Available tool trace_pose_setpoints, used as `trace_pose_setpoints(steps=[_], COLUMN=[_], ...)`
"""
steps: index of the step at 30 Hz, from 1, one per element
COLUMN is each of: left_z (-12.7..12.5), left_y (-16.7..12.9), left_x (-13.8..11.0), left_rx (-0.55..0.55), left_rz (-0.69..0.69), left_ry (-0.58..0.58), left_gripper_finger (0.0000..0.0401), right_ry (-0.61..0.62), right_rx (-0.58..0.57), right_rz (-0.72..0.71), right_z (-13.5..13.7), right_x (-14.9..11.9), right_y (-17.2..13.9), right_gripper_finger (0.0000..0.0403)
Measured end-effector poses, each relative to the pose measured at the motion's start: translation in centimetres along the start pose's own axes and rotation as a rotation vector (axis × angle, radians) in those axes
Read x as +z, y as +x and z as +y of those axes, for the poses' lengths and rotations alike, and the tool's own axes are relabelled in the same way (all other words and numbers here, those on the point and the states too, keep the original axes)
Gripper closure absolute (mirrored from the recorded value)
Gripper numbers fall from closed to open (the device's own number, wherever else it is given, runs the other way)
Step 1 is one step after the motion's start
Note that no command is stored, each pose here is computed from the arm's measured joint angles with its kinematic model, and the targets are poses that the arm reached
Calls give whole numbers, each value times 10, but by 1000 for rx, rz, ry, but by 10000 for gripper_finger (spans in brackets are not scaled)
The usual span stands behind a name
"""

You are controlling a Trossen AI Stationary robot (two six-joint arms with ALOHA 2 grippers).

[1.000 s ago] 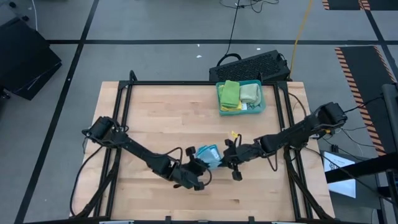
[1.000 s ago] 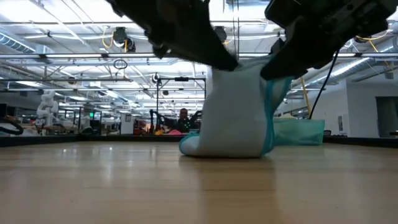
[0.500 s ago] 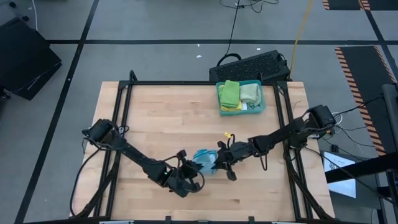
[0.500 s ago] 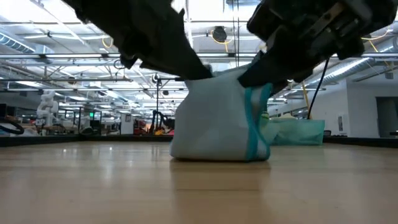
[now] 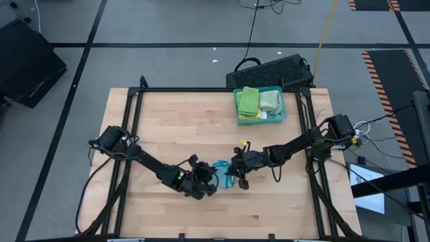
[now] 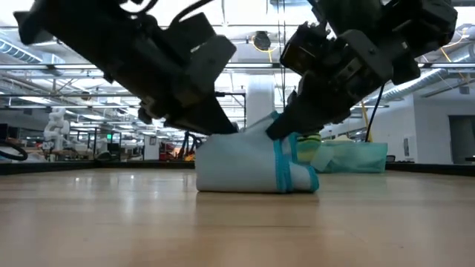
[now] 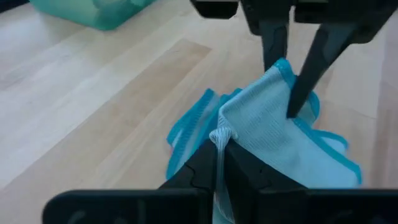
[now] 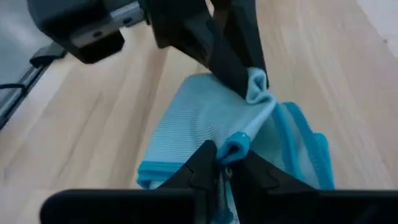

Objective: Fold microfiber towels
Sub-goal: Fold the blue microfiber cloth

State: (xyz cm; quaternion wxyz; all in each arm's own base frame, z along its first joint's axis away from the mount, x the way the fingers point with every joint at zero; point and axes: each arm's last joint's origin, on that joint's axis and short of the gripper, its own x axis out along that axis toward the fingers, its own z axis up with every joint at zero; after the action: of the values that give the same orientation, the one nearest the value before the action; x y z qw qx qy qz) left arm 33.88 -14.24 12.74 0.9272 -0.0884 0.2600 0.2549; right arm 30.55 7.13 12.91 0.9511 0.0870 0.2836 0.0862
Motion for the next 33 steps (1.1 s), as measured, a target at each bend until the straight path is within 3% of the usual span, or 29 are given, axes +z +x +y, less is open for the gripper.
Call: trace_pose_setpoints(steps=[4, 9, 14, 18, 24, 30, 33], left_z=[9, 17, 16, 16, 20, 17, 15], left_y=[8, 13, 18, 20, 9, -15, -21], left_x=[-1, -3, 7, 16, 36, 52, 48], left_rx=[-10, 3, -23, -30, -27, -69, -76], left_rz=[8, 28, -28, -77, -129, -166, -146], left_ry=[-7, -8, -7, 3, 56, 75, 108], left_gripper_finger=[366, 359, 310, 260, 221, 217, 217], right_ry=[-3, -9, -12, -72, -123, -111, -96], right_rx=[-70, -118, -203, -229, -157, -137, -200], right_rz=[23, 60, 48, -11, -95, -145, -110], right_z=[-2, -2, 0, 9, 28, 31, 26], right_x=[-3, -2, 7, 17, 18, 5, -10], right_y=[-1, -8, -24, -36, -29, -5, 8], right_gripper_finger=[349, 285, 229, 209, 223, 284, 319])
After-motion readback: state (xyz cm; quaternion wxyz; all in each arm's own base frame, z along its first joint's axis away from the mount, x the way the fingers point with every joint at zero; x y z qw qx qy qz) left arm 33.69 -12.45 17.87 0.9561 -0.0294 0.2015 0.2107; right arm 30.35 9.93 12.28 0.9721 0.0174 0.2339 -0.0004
